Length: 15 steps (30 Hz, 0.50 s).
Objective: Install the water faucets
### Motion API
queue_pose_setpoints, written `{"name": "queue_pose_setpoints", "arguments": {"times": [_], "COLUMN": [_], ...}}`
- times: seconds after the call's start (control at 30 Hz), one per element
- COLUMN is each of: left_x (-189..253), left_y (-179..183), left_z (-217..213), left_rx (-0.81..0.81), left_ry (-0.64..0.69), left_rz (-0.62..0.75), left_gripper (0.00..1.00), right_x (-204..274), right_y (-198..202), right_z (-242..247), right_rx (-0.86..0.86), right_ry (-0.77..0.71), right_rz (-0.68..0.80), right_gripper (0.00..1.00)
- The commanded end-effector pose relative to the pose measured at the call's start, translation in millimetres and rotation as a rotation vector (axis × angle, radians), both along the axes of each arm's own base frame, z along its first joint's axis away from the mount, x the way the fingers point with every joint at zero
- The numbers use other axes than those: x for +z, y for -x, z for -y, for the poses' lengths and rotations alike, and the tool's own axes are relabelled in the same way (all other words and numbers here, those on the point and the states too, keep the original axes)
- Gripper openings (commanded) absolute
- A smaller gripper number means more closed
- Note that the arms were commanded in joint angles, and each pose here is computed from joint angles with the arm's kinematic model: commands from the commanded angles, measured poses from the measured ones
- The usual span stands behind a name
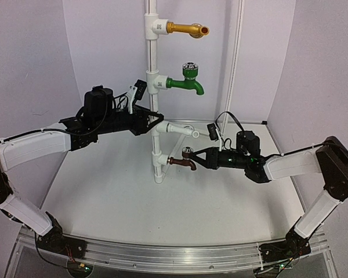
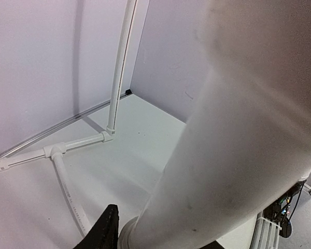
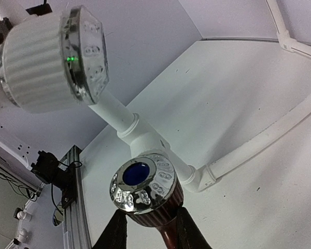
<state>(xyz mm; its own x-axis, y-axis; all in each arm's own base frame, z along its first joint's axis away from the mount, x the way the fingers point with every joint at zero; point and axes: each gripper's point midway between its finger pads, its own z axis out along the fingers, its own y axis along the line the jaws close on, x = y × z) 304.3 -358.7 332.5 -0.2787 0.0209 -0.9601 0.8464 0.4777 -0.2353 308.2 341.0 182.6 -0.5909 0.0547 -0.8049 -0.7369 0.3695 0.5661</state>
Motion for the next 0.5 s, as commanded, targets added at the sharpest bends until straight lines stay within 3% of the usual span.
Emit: {"name": "queue_pose_setpoints", "arguments": {"times": [0.0, 0.37, 0.47], "left_x": [17.6, 16.3, 15.8], "left_y": [37.9, 35.9, 35.5], "left_z": [9.5, 10.2, 11.5], "left_rx": [-0.117, -0.110, -0.114], "left_ry": [0.102, 0.100, 0.100], "left_rz": [-0.159, -0.162, -0.165], "left_gripper": [0.00, 0.00, 0.00], "right_x": [34.1, 50.4, 40.4], "right_y": [-19.7, 1.4, -1.8], "right_z": [-2.6, 12.7, 15.0], "right_rx": [-0.063, -0.026, -0.031], "right_ry": [-0.088, -0.003, 0.066], "right_rz": [-0.007, 0.312, 0.415], "right_gripper": [0.31, 0.91, 0.98]}}
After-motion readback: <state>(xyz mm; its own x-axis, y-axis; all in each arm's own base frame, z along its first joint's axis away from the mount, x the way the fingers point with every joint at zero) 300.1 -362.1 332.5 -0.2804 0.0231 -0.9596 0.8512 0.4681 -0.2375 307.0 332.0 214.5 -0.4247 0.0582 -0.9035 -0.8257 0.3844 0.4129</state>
